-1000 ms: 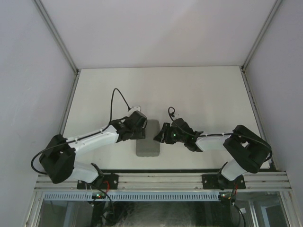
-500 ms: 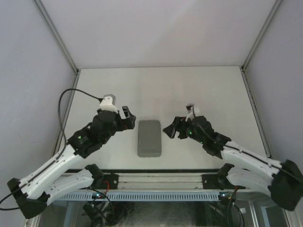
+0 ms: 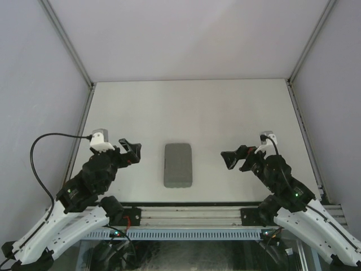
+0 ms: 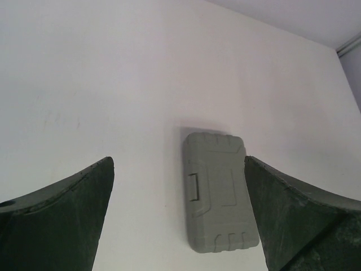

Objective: Sort the tools into containers
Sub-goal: Reset both arms

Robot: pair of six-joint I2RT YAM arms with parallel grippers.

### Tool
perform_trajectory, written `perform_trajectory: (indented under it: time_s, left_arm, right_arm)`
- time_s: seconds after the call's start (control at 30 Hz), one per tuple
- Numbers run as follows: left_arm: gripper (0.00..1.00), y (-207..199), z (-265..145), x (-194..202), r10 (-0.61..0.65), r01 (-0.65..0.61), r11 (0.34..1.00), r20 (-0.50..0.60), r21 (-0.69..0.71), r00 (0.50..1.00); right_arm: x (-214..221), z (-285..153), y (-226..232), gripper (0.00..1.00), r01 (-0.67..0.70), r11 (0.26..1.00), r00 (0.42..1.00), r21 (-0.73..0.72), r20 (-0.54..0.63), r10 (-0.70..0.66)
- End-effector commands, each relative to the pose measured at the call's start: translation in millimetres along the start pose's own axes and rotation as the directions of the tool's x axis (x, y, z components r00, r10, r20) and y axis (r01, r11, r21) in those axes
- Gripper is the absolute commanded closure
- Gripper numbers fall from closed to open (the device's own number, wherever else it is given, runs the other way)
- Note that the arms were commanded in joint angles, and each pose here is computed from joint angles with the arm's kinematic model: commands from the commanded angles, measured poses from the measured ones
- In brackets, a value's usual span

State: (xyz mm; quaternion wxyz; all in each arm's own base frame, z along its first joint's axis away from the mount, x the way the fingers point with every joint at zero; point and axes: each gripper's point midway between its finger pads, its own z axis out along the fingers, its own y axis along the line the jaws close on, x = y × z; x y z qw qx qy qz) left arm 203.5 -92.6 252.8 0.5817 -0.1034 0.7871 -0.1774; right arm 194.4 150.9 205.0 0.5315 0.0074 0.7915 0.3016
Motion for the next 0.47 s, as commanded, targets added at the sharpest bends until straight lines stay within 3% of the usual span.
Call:
perform_trajectory:
  time_s: [0.0, 0.43]
  left_arm:
    - [0.0, 21, -3, 5, -0.012, 0.014, 0.998, 0.029, -0.066, 1.0]
    - [0.0, 40, -9, 9, -0.06, 0.066, 0.991, 0.056, -0.116, 0.997]
  right_arm:
    - [7, -10, -26, 0.0, 0.059, 0.992, 0.998, 0.107, -0.027, -0.057]
    - [5, -18, -40, 0.0, 0.097, 0.982, 0.995, 0.162, -0.011, -0.096]
